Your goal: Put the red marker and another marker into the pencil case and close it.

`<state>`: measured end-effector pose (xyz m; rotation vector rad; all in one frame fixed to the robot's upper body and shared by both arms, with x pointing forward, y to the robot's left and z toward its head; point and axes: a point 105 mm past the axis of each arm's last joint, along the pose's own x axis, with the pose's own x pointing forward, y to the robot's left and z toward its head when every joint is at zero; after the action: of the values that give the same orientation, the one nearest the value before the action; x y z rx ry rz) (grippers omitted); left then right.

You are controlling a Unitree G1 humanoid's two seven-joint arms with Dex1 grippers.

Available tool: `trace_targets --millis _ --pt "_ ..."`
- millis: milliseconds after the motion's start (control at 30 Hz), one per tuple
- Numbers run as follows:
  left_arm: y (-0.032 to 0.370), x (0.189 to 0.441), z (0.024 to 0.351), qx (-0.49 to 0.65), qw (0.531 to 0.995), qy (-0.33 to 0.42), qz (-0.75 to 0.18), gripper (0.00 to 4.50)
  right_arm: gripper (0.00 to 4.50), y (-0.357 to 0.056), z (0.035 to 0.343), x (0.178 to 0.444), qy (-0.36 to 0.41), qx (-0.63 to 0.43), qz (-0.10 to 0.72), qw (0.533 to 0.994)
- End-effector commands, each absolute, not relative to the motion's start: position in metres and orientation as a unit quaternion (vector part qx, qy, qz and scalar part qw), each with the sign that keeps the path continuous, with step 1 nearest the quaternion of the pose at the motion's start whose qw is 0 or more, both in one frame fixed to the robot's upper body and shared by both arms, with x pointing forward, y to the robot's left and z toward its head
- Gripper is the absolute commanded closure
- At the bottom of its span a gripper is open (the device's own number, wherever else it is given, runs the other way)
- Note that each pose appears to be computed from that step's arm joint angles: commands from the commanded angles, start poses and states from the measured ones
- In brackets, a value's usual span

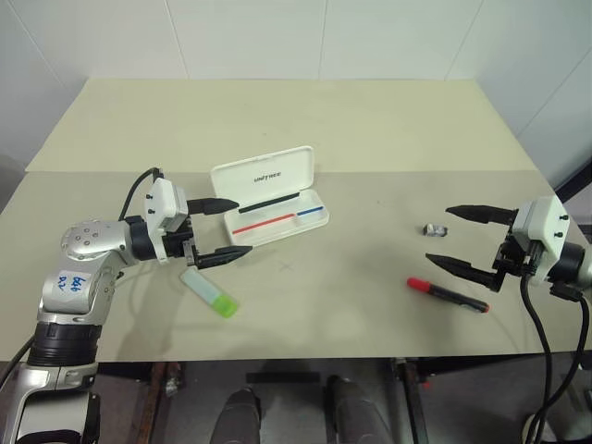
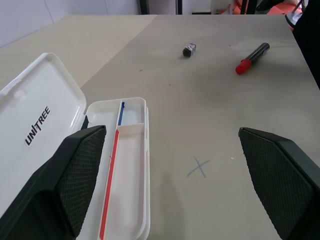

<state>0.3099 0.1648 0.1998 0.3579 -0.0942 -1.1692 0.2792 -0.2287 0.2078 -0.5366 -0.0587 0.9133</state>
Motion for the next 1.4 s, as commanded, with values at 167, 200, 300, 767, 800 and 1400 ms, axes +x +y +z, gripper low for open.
trace_targets --millis 167,200,300,767,800,1400 --pt "0.161 0.308 0.204 0.178 0.814 -0.052 -0.551 0.04 0.01 -0.217 0.214 0.28 -0.051 -0.26 0.448 0.854" --pt "0.162 0.309 0.203 0.178 0.815 -0.051 -0.549 0.04 0.01 -0.214 0.214 0.28 -0.053 -0.258 0.451 0.853" --pt "0.165 0.311 0.197 0.18 0.823 -0.039 -0.537 0.04 0.01 -0.2 0.214 0.281 -0.067 -0.247 0.466 0.847" --pt "0.177 0.332 0.162 0.211 0.839 -0.003 -0.502 1.55 0.01 -0.128 0.224 0.278 -0.14 -0.209 0.523 0.814" --pt "0.173 0.334 0.159 0.216 0.837 -0.001 -0.503 1.55 0.01 -0.129 0.225 0.278 -0.144 -0.21 0.521 0.815" --pt "0.156 0.369 0.124 0.245 0.821 0.076 -0.51 1.55 0.01 -0.109 0.239 0.265 -0.189 -0.198 0.492 0.826"
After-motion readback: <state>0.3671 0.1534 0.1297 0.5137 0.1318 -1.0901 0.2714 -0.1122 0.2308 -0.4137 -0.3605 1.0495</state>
